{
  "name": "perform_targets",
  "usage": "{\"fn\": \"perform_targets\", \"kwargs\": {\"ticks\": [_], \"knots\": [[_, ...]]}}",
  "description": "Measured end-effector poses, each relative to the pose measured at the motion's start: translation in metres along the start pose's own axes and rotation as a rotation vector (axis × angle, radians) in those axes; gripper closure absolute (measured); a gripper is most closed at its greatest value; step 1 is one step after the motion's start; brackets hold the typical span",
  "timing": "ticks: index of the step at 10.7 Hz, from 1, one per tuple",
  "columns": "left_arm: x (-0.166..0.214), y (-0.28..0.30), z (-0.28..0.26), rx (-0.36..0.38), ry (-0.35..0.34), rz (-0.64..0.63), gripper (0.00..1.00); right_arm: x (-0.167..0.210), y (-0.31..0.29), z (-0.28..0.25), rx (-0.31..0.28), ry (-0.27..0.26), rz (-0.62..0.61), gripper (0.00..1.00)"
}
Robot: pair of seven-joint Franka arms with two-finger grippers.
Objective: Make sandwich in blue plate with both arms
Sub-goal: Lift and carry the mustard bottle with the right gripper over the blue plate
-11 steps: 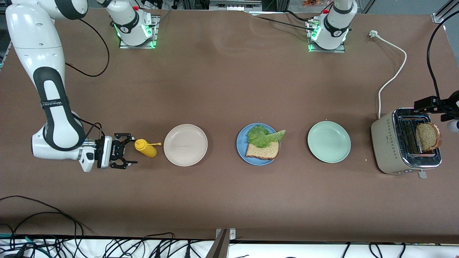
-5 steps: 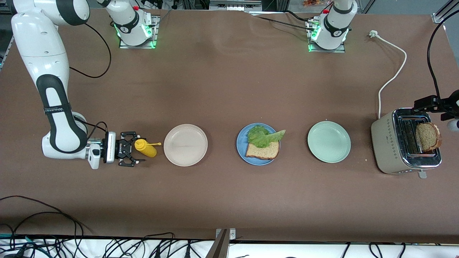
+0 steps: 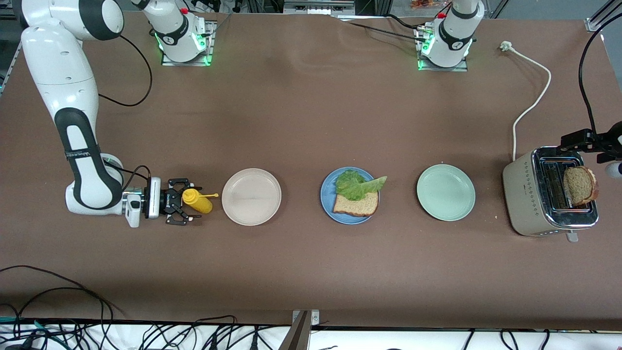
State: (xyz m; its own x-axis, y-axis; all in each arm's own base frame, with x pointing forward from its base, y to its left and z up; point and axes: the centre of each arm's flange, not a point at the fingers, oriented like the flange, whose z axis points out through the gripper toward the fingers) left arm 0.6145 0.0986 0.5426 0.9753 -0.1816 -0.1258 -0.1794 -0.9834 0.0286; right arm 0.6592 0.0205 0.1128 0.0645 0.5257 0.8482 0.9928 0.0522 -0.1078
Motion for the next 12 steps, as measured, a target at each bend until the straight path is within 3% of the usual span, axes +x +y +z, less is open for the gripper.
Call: {"fn": "perform_targets", "kwargs": {"ticks": [3, 5, 6, 10, 12], "knots": [[0.000, 0.000, 0.000, 0.000, 0.000, 0.000, 0.00, 0.003, 0.004, 0.003, -0.032, -0.004, -0.007, 0.17], [0.000, 0.001, 0.000, 0.000, 0.000, 0.001, 0.00, 0.009, 0.009, 0.011, -0.055, -0.017, -0.034, 0.51], [0.000, 0.001, 0.000, 0.000, -0.001, 0.002, 0.00, 0.013, 0.012, 0.014, -0.068, -0.026, -0.053, 0.59], [0.000, 0.002, 0.000, -0.002, -0.006, 0.003, 0.00, 0.041, 0.027, 0.029, -0.107, -0.082, -0.098, 0.64], [0.000, 0.002, 0.001, -0.003, -0.007, 0.004, 0.00, 0.073, 0.036, 0.034, -0.112, -0.150, -0.091, 0.64]]}}
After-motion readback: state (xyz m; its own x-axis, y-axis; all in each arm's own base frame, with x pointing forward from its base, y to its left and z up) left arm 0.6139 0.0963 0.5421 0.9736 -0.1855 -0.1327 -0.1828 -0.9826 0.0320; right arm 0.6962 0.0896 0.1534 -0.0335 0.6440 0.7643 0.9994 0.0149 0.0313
